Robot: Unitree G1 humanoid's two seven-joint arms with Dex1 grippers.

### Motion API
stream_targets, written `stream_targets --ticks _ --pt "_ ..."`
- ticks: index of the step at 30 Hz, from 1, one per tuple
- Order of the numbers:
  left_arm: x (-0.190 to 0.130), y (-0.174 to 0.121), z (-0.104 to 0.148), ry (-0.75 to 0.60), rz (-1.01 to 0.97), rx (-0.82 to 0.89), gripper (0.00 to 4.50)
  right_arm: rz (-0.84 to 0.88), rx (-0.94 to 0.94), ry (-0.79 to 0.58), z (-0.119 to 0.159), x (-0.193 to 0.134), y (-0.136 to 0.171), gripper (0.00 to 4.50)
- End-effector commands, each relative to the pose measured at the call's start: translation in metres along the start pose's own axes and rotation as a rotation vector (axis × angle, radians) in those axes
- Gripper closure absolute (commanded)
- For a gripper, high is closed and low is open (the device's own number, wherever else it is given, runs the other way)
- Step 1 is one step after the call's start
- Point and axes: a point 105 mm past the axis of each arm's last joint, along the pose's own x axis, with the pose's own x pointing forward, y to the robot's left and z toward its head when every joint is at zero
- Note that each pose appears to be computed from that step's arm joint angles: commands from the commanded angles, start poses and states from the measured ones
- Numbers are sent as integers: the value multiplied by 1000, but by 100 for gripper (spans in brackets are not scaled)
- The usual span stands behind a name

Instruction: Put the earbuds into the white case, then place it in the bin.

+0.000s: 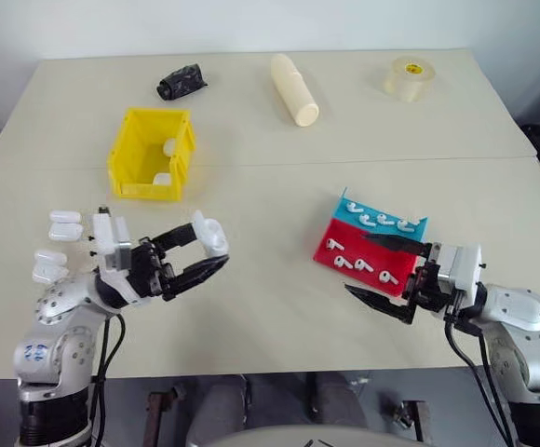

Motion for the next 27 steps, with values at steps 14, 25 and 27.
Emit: stream_targets --ticks 14,25,27 --pt "79 -24 -6 -359 -293 241 171 -283 -96 210 1 -84 -3 0" --pt "72 -26 -16 -330 -308 230 171 -181 33 499 -8 -75 -19 0" --pt "70 -26 -18 -314 -305 231 171 -162 68 579 -7 -68 -25 0"
